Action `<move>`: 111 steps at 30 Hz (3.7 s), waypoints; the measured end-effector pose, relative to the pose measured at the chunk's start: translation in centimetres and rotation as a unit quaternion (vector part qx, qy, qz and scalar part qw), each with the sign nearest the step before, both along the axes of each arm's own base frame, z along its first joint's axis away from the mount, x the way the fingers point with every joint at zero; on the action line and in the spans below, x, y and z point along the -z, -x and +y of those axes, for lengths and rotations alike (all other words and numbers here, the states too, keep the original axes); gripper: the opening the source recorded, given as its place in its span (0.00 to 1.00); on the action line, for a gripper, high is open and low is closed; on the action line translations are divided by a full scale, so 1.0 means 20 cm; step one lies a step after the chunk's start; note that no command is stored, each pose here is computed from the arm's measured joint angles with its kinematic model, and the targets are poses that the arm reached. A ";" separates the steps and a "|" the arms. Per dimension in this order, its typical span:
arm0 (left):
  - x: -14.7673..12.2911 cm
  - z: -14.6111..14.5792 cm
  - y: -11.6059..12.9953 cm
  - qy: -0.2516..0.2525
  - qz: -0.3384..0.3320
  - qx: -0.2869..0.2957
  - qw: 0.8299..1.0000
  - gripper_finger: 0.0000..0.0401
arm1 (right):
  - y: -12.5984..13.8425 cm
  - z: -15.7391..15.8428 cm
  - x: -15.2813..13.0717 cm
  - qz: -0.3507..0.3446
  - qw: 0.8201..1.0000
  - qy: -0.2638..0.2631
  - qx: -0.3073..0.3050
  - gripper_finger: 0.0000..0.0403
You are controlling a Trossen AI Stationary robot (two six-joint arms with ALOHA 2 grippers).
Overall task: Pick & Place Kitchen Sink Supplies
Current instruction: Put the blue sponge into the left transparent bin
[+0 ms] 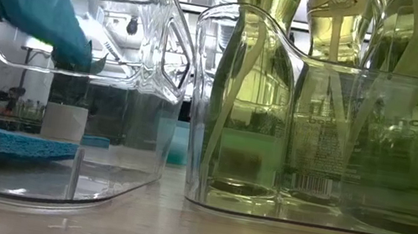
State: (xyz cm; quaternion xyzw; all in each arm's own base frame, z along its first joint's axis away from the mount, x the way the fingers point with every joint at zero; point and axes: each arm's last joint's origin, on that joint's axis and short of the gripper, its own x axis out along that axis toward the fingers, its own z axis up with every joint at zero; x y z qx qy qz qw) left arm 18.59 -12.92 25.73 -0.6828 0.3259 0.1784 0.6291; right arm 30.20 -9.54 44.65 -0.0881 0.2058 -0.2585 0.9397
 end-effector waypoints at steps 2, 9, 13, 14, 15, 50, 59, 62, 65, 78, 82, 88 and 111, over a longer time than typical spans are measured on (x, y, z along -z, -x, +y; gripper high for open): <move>0.04 -0.01 -0.02 -0.004 0.012 -0.018 1.000 0.04 | 0.01 -0.01 0.00 0.004 1.000 0.004 0.001 0.02; 0.13 -0.04 -0.07 -0.018 0.037 -0.043 0.998 0.04 | 0.02 -0.02 0.00 0.021 0.999 0.031 -0.007 0.02; 0.16 -0.05 -0.08 -0.033 0.044 -0.036 0.998 0.05 | 0.02 -0.02 0.00 0.022 0.999 0.033 -0.008 0.02; 0.16 -0.05 -0.08 -0.034 0.045 -0.037 0.998 0.05 | 0.02 -0.02 0.00 0.023 0.999 0.033 -0.008 0.02; 0.17 -0.05 -0.08 -0.035 0.045 -0.038 0.998 0.05 | 0.02 -0.02 0.00 0.023 0.999 0.034 -0.008 0.02; -0.04 0.07 0.05 0.025 -0.001 -0.034 0.999 0.46 | 0.02 -0.02 -0.01 0.019 0.999 0.030 -0.007 0.02; -0.25 0.23 0.11 -0.127 -0.166 -0.164 0.964 0.46 | 0.01 -0.02 -0.01 0.020 0.999 0.031 -0.007 0.02; -0.29 0.30 0.11 -0.209 -0.174 -0.157 0.949 0.46 | 0.01 -0.02 -0.01 0.020 0.999 0.031 -0.007 0.02; -0.33 0.36 0.07 -0.275 -0.173 -0.127 0.937 0.46 | 0.01 -0.02 -0.01 0.019 0.999 0.031 -0.007 0.02; -0.22 0.68 -0.03 -0.539 0.066 0.094 0.834 0.46 | 0.03 -0.02 -0.02 0.001 1.000 0.007 0.004 0.02; -0.12 0.80 -0.02 -0.534 0.189 0.128 0.814 0.46 | 0.07 0.00 -0.05 -0.027 0.999 -0.012 0.014 0.02; 0.02 1.01 -0.11 -0.461 0.230 0.197 0.834 0.46 | 0.11 0.01 -0.09 -0.058 0.998 -0.026 0.021 0.02; 0.40 1.30 -0.31 -0.450 0.367 0.338 0.741 0.46 | 0.08 0.00 -0.12 -0.152 0.982 -0.097 0.048 0.02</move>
